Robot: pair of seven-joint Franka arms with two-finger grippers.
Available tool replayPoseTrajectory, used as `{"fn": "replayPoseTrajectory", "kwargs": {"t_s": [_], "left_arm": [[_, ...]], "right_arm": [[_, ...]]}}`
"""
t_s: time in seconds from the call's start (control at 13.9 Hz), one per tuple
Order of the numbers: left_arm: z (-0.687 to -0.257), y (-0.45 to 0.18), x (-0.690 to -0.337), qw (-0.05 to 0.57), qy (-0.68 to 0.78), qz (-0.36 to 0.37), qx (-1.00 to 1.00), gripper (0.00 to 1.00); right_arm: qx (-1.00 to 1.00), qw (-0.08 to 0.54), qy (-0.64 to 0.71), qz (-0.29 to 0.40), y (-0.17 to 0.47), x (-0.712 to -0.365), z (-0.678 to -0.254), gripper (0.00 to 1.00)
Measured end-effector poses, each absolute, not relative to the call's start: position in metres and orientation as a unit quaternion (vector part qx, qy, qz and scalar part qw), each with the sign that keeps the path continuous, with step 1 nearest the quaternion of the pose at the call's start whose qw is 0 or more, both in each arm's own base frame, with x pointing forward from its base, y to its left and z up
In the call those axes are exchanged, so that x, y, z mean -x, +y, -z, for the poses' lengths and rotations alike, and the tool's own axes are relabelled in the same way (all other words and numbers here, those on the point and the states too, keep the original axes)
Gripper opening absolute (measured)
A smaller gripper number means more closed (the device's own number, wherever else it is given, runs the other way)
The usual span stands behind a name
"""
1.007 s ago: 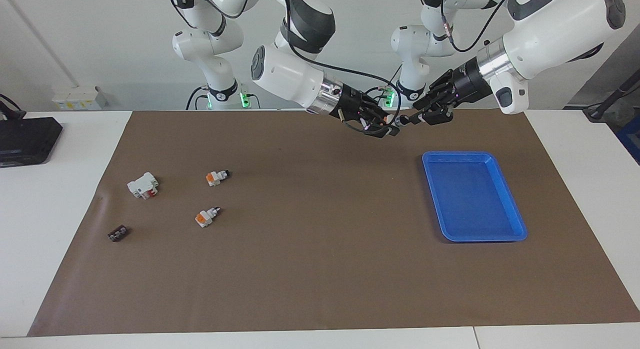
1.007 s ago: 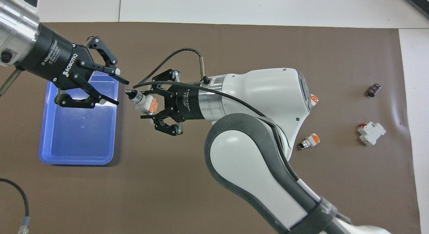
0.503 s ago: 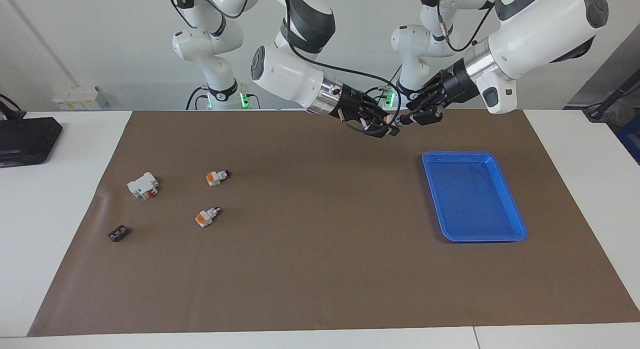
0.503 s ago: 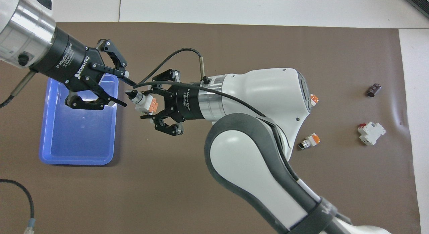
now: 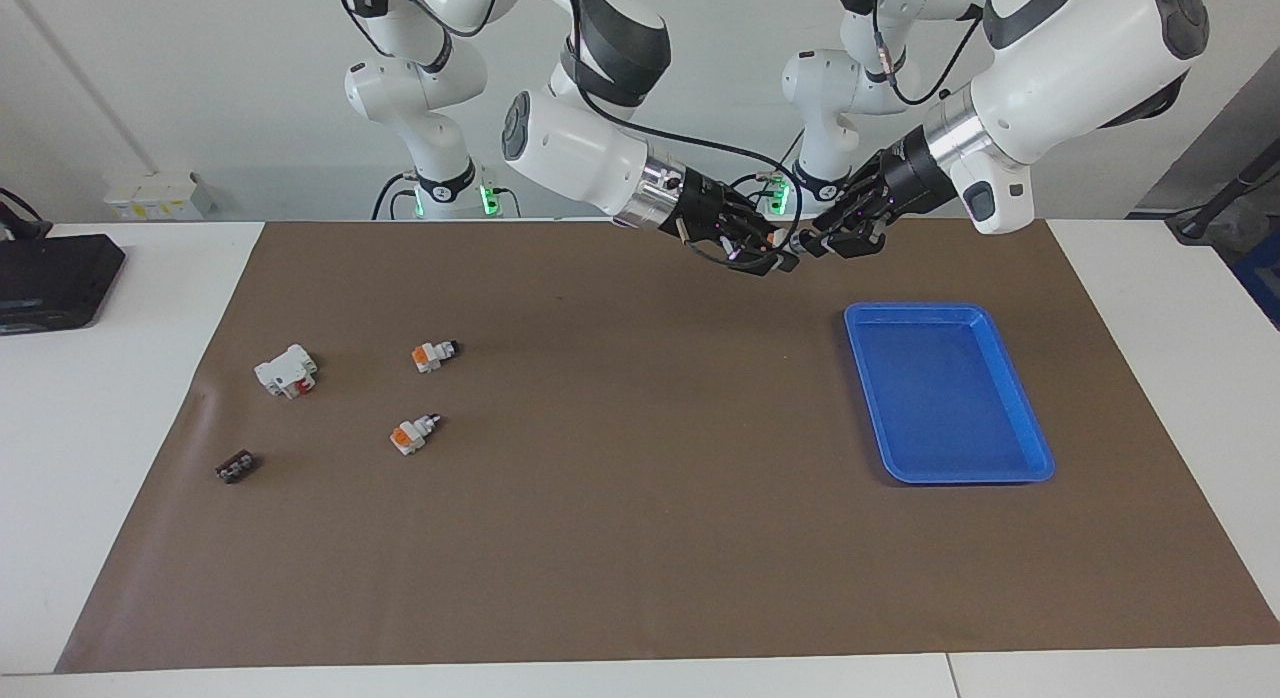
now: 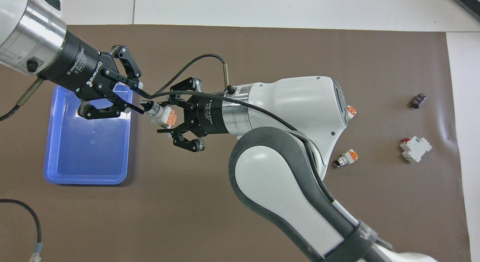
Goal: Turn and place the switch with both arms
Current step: 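Grasp the switch end with the left gripper from the right gripper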
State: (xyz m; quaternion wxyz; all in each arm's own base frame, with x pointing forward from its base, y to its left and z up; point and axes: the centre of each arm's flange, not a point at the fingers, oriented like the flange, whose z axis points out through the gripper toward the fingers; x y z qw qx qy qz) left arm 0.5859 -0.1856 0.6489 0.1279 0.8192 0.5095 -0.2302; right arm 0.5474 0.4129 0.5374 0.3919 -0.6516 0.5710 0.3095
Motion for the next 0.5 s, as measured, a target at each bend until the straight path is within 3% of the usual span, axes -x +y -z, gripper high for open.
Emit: {"fn": "replayPoseTrajectory", "kwargs": {"t_s": [0.22,0.36,0.5], "left_arm": [[-0.6469,-0.1857,-0.5863,0.126,0.510,0.231,-0.819,0.25],[-0.6467,-0.1858,-0.5869,0.126,0.511,0.230,-0.819,0.11],[-0.6466,-0.1867,-0.5866,0.125,0.510,0.229,-0.819,0.11]], "right_arm": [[0.651,0.392,0.571,-0.309,0.4126,-0.5475,-0.5370,0.52],[0.651,0.391,0.572,-0.310,0.4124,-0.5474,-0.5362,0.52],[0.651,0.391,0.572,-0.310,0.4122,-0.5474,-0.5357,0.52]]}}
